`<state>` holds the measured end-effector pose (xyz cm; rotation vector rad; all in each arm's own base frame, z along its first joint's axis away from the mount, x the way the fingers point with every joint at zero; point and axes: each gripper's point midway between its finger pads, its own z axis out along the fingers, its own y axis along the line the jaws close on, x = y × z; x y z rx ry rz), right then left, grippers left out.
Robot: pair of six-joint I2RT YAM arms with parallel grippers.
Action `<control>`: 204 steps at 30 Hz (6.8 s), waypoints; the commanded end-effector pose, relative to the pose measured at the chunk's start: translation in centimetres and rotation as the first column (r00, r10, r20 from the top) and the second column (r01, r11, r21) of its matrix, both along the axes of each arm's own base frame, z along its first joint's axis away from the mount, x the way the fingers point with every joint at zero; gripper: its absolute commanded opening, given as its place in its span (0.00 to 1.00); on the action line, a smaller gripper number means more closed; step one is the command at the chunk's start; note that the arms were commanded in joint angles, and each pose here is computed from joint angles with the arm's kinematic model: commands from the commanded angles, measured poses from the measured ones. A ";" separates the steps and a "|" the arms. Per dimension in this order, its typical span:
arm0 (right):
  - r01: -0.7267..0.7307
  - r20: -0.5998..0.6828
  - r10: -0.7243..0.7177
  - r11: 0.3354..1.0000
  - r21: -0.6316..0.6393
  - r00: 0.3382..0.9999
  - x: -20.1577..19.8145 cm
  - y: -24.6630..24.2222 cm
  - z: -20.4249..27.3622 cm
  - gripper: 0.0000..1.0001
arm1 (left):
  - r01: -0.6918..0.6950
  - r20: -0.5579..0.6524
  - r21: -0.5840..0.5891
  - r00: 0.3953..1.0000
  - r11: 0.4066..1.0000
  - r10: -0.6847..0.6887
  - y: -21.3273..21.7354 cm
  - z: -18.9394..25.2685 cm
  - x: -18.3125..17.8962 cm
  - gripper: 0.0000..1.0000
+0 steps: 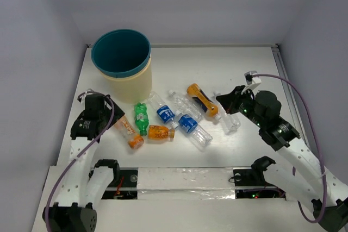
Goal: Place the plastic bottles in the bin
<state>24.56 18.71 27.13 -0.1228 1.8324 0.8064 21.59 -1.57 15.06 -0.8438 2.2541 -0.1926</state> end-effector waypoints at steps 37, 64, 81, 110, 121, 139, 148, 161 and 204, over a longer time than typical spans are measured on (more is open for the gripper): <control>0.061 -0.034 -0.065 0.994 -0.095 0.997 2.5 0.0 -4.4 0.87 | -0.059 -0.319 -0.096 0.947 0.994 0.025 -0.5 -11.3 2.7 0.86; 0.262 -0.296 -0.428 0.845 -0.465 0.854 10.3 -7.6 -14.2 0.91 | 0.160 -0.083 -0.044 0.983 0.986 -0.163 -4.3 -3.6 1.9 0.41; 0.167 -0.459 -0.518 0.775 -0.610 0.722 9.0 -9.0 -18.5 0.92 | 0.407 0.597 0.036 0.723 0.913 -0.346 -8.7 20.0 3.0 0.39; 0.382 -0.143 -0.469 0.833 -0.400 0.872 11.4 -9.5 -1.1 0.57 | -0.232 0.792 0.177 0.610 0.956 0.001 -1.2 34.3 17.0 0.39; 0.015 0.177 -0.035 0.994 0.110 0.984 9.1 4.3 17.0 0.60 | -0.340 0.758 0.207 0.649 0.917 0.069 0.5 28.5 23.6 0.50; -0.327 0.378 0.167 0.850 0.413 0.911 14.6 24.8 26.0 0.63 | 0.131 0.629 0.078 0.762 0.988 -0.150 -4.0 19.7 11.1 0.65; -0.241 0.368 0.106 0.907 0.344 0.924 19.2 30.4 21.7 0.72 | 0.330 0.378 -0.063 0.881 0.942 -0.283 -6.8 5.6 3.0 0.54; -0.216 0.448 0.079 0.940 0.264 0.891 16.4 27.0 25.7 1.00 | 0.310 0.248 -0.127 0.930 0.942 -0.273 -7.6 -0.1 4.4 0.92; -0.179 -0.487 -0.093 0.858 -0.482 0.869 15.6 2.1 -19.1 0.99 | 0.126 0.024 0.007 0.992 0.992 -0.126 -6.8 -12.3 6.7 0.40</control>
